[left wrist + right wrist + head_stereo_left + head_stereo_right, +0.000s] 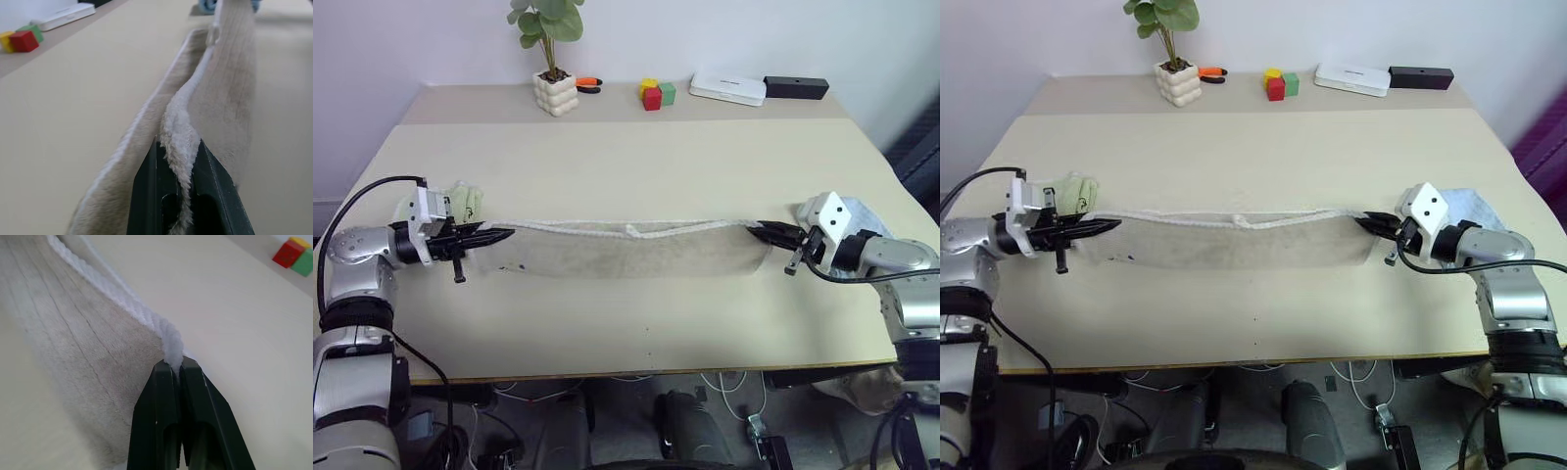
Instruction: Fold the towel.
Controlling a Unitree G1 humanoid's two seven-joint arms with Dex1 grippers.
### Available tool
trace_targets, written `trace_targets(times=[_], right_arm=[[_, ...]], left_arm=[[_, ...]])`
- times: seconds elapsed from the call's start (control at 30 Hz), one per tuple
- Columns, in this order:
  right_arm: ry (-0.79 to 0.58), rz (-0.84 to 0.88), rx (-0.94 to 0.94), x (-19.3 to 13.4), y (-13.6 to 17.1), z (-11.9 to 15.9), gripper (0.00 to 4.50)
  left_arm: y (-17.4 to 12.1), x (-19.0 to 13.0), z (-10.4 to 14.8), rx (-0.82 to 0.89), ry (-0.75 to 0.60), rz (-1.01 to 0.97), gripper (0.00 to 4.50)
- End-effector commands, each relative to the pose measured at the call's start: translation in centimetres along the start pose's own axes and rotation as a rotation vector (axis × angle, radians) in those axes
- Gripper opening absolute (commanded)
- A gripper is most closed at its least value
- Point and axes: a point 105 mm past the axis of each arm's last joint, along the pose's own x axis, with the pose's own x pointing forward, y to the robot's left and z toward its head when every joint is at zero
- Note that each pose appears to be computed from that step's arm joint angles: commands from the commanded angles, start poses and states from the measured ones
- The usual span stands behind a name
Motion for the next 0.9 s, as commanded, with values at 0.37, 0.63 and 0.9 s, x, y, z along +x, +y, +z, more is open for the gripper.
trace_targets(times=[0.37, 0.63, 0.9], right_arm=[[0.004, -0.059, -0.049, 2.1, -1.7, 0.1, 0.0], [0.035, -0.079, -0.057, 2.8, -2.2, -0.6, 0.0], [0.036, -0.103, -0.046, 3.3, -2.8, -0.7, 0.0]], left_arm=[[1.8, 1.3, -1.5, -0.004, 0.113, 0.103, 0.05], [2.4, 2.2, -2.1, 0.021, 0.17, 0.14, 0.05], [2.8, 2.5, -2.3, 0.019, 0.188, 0.179, 0.05]])
